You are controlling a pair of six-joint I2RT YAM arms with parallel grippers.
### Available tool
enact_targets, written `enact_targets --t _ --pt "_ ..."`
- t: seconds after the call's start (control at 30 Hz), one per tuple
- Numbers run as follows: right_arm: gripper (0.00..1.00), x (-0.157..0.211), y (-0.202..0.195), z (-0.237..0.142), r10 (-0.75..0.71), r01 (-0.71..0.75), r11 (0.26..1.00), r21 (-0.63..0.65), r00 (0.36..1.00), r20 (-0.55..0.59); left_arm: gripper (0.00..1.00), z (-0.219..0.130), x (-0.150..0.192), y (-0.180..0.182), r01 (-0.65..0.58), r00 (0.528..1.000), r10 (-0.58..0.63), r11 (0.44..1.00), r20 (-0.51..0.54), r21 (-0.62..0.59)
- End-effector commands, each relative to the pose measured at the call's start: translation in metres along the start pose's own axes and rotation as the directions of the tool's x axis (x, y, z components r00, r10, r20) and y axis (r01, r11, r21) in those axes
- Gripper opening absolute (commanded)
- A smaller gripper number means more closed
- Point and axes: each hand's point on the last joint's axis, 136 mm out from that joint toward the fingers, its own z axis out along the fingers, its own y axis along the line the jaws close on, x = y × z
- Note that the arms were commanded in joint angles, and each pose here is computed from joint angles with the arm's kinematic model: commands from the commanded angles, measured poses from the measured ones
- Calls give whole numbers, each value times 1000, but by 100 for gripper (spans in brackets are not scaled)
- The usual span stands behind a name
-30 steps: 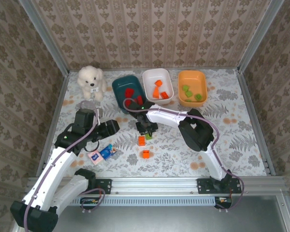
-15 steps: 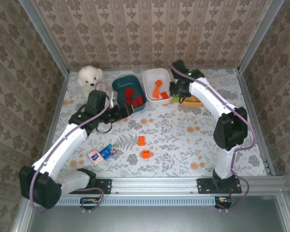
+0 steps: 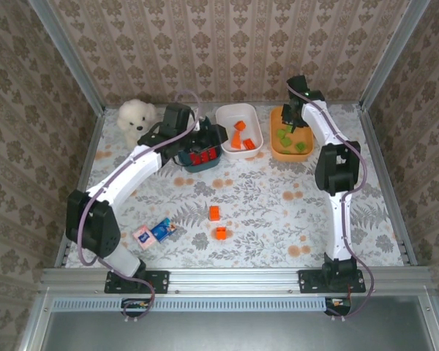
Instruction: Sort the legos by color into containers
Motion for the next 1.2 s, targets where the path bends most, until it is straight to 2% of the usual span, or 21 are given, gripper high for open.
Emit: enact_targets --t 0.0,0.1,0.2,0.3,0.37,0.43,0.6,0.7,0.8,0.93,1.03,1.07,1.1,1.17 --pt "28 -10 -10 18 -8 8 1000 30 1000 15 71 5 -8 -14 -42 999 42 999 2 22" --pt "28 -5 -12 35 -5 5 1000 29 1000 -8 71 10 -4 -11 -55 998 55 998 -21 -4" --pt "34 1 -10 44 2 -1 1000 22 1000 -27 71 11 5 -4 -64 997 62 997 -49 -38" --pt "48 -2 -7 37 11 -11 1000 14 1000 -22 71 10 15 4 -66 995 61 996 -75 -67" --pt "58 -11 -3 22 7 -7 1000 0 1000 7 71 9 21 8 -65 995 58 995 -87 -80" --pt "62 -25 0 1 13 -12 1000 -17 999 47 71 7 28 12 -64 994 55 993 -98 -95" --pt "62 -48 17 -67 23 -10 997 -81 988 151 71 -5 52 29 -77 987 52 983 -150 -164" --pt "62 -39 45 -107 20 14 984 -176 982 188 71 -15 82 45 -94 972 40 970 -233 -224" --pt "64 -2 76 -140 13 44 954 -298 982 188 72 -25 123 64 -121 941 16 948 -337 -293" --pt "68 81 107 -188 -67 158 881 -446 975 213 74 -31 176 84 -150 895 -24 923 -445 -353" --pt "71 154 113 -222 -144 242 805 -541 965 217 75 -26 198 92 -153 874 -53 913 -483 -378" --pt "71 176 111 -237 -153 253 771 -584 964 217 76 -22 203 94 -156 870 -59 909 -490 -386" --pt "71 199 105 -245 -160 249 749 -614 967 198 81 -18 208 97 -161 864 -67 902 -499 -401" --pt "72 236 96 -258 -171 238 706 -667 971 166 82 -11 213 105 -166 856 -91 884 -510 -437"
